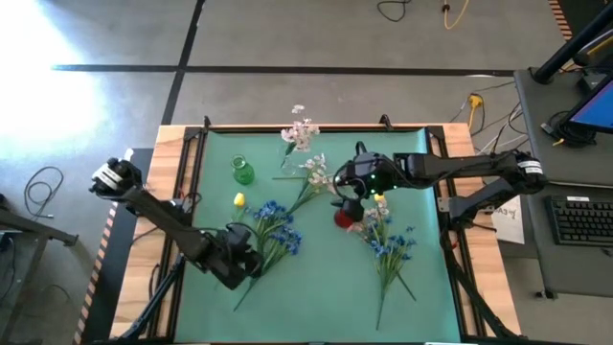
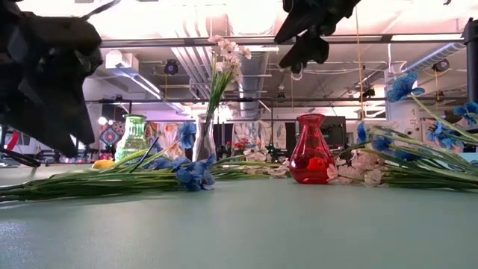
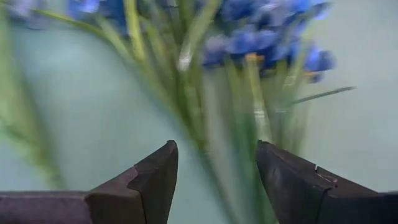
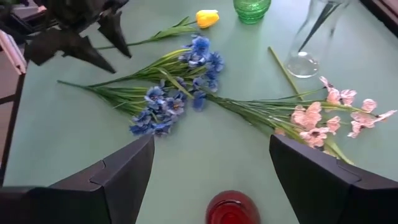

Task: Sort flowers into vase by color
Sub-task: Put the left blue flowers into the green vase

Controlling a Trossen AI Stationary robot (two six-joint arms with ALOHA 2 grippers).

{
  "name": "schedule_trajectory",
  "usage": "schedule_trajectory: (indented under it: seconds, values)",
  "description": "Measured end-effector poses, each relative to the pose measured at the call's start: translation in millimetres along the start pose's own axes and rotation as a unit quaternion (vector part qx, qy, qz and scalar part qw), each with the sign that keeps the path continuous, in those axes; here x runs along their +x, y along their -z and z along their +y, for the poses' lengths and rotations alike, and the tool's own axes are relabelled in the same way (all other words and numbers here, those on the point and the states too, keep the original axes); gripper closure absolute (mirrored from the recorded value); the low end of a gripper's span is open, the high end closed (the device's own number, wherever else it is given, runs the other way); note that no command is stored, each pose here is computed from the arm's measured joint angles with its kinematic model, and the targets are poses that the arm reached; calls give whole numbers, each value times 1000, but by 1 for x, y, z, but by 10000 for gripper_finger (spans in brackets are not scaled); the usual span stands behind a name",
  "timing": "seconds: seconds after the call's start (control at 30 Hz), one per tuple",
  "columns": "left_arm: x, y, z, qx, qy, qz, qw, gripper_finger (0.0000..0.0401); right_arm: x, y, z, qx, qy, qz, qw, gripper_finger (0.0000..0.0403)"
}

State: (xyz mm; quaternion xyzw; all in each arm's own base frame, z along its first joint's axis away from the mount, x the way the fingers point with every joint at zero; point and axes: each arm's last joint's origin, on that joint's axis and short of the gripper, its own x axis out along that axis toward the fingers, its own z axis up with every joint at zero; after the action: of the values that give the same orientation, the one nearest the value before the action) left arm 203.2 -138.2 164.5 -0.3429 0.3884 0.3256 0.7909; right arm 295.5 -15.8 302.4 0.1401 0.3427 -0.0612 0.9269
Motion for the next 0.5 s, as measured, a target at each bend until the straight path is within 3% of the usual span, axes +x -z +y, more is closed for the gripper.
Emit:
schedule_trajectory:
  seconds: [0.13, 0.5]
  values:
    - [1, -1, -9, 21, -63, -2, 998, 195, 1, 2, 5, -6, -6, 3, 1000, 89]
    - [22, -5, -16, 24, -89, -4, 996, 195, 1, 3, 8, -10, -9, 8, 1000, 92]
